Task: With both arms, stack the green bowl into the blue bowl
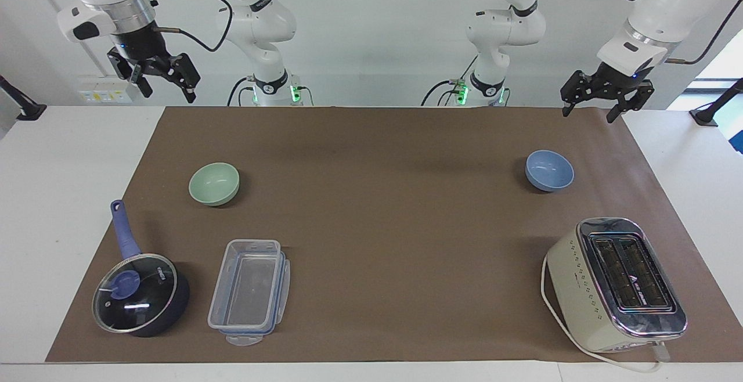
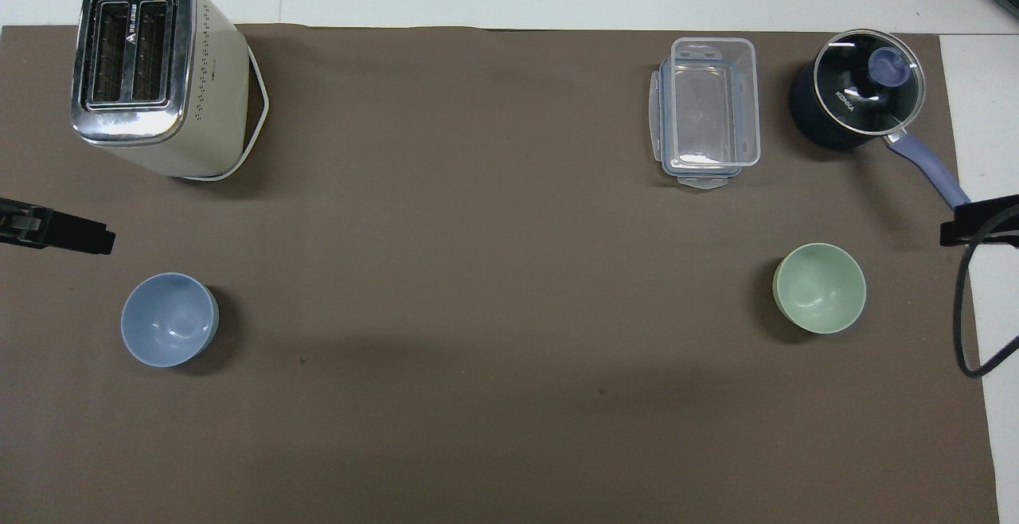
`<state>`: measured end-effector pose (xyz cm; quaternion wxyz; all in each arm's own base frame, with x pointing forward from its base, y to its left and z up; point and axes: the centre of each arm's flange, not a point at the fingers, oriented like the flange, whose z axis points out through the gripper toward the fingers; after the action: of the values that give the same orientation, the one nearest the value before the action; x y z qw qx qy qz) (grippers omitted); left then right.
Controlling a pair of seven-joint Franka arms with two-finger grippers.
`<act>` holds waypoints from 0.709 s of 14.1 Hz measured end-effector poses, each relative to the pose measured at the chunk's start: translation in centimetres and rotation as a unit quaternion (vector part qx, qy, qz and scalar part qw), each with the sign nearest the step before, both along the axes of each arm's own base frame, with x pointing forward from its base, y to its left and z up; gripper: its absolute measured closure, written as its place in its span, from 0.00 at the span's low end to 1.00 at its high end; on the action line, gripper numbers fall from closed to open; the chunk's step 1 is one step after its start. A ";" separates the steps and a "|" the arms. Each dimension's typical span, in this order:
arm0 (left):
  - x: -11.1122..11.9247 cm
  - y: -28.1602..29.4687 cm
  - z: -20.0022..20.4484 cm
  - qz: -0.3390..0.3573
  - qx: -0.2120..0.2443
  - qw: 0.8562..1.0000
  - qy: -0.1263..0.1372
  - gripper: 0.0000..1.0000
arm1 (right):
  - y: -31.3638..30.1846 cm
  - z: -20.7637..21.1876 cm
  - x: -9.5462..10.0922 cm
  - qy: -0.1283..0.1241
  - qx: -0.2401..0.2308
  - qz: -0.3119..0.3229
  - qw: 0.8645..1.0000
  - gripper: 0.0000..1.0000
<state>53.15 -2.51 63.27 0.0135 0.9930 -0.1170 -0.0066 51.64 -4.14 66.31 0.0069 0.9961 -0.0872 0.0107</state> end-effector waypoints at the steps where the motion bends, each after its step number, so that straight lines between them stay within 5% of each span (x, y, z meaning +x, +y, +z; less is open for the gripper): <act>1: 0.0 0.0 0.0 0.000 0.000 1.000 0.000 0.00 | 0.0 0.0 0.0 0.000 0.000 0.000 1.000 0.00; 10: -0.2 0.0 0.6 0.000 0.000 1.000 -0.006 0.00 | 0.0 0.0 0.0 0.000 0.000 0.000 1.000 0.00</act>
<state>52.94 -2.52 63.89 0.0132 0.9930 -0.1174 -0.0006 51.64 -4.14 66.31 0.0069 0.9961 -0.0872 0.0107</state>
